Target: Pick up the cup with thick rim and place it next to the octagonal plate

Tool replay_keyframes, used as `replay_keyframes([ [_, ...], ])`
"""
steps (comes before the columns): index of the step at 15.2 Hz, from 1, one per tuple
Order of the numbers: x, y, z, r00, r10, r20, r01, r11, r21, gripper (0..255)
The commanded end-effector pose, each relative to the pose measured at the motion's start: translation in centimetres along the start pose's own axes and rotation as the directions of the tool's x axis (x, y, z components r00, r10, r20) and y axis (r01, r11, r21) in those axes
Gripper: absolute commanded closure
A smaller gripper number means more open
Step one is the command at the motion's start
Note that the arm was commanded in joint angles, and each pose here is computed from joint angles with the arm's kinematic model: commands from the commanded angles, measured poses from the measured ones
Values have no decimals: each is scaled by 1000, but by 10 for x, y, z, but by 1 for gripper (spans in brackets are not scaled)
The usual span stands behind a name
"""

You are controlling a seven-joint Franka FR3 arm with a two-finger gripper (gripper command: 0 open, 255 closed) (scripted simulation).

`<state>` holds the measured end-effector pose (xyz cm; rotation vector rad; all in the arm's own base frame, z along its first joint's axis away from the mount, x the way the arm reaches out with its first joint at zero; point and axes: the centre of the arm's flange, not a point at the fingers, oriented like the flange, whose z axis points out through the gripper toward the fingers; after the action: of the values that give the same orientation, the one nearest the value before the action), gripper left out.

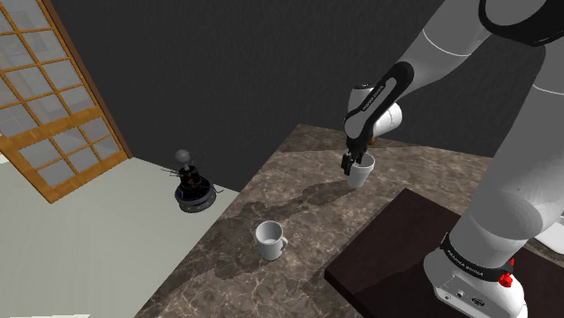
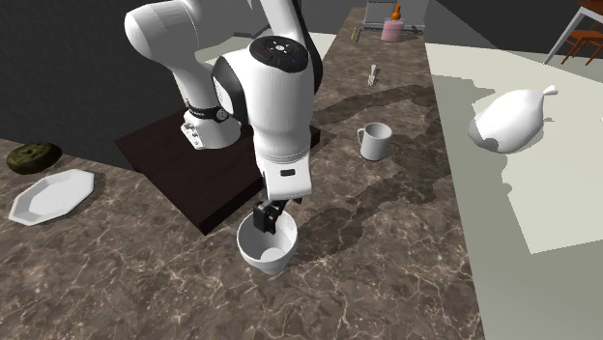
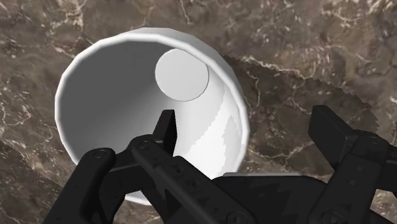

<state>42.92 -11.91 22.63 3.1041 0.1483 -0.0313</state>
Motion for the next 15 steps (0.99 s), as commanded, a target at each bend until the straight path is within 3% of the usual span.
replay_keyframes([
  [1,0,0,2,1000,0,-1,0,1000,0,0],
  [6,0,0,2,1000,0,0,0,1000,0,0],
  [7,0,0,2,1000,0,0,0,1000,0,255],
  [15,0,0,2,1000,0,0,0,1000,0,255],
])
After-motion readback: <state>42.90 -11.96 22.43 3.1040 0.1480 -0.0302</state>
